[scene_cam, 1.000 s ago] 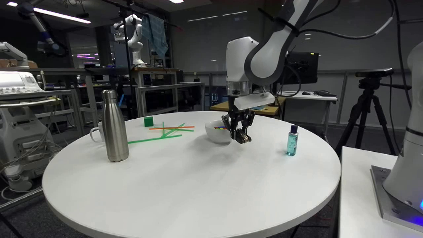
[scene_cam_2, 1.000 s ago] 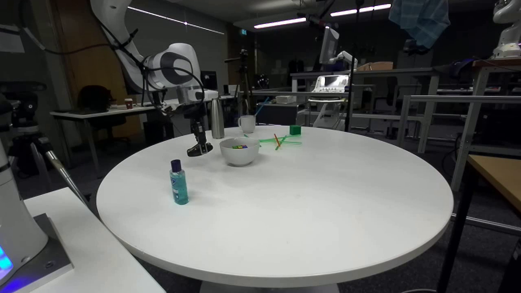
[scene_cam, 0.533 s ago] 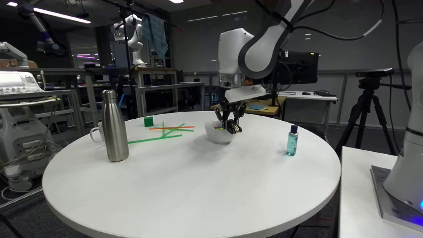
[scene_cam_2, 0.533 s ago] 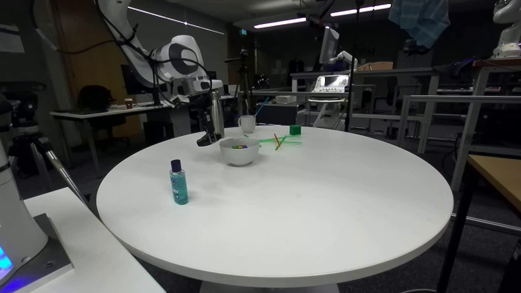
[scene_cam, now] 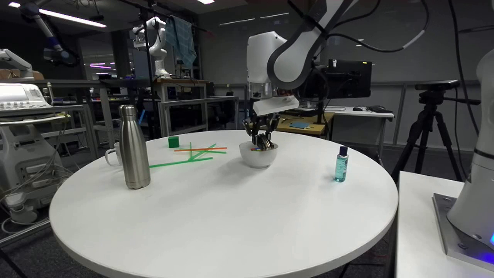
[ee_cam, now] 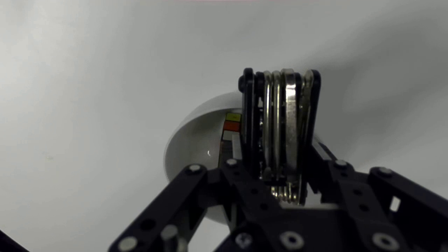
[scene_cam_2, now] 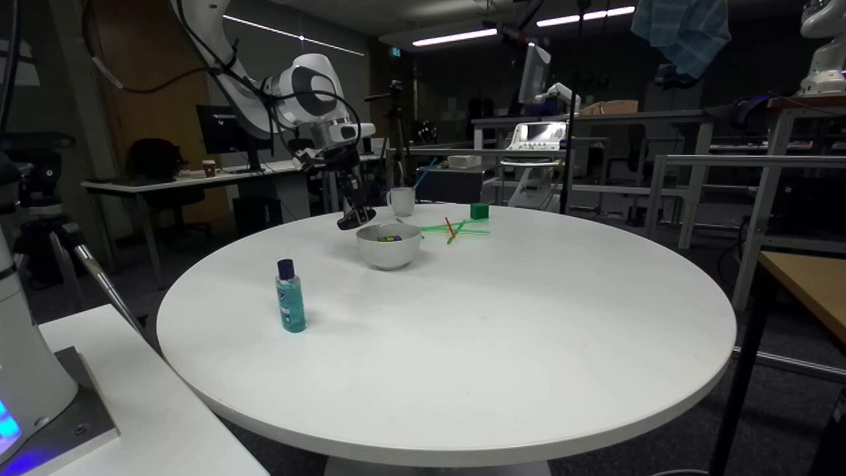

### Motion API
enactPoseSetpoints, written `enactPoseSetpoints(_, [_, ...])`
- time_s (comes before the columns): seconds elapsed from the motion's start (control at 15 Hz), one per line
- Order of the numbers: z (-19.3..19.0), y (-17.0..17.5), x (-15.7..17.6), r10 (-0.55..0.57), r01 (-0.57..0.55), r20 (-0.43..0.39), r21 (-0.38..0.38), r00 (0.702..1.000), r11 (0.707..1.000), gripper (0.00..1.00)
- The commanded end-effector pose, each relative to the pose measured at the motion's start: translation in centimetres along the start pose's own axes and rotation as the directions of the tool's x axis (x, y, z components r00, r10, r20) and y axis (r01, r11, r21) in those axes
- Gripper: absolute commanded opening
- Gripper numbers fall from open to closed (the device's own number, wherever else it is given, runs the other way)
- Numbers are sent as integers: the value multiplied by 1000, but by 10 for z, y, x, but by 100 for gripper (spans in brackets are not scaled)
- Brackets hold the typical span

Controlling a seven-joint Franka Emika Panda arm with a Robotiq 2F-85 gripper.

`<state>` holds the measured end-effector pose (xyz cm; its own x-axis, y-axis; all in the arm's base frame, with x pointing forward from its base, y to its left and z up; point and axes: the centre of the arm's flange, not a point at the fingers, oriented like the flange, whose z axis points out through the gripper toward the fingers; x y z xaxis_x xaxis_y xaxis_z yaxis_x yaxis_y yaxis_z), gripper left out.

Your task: Put the knife set in the bowl

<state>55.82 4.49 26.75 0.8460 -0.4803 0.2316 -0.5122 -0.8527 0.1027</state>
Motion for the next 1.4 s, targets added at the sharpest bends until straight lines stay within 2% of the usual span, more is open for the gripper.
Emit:
enactPoseSetpoints(0.0, [5,-4,23,30,-31,-23,-44,999,999,20])
enactPoseSetpoints(1.33, [17,2,56,83,-88,-47,-94,995,992,20])
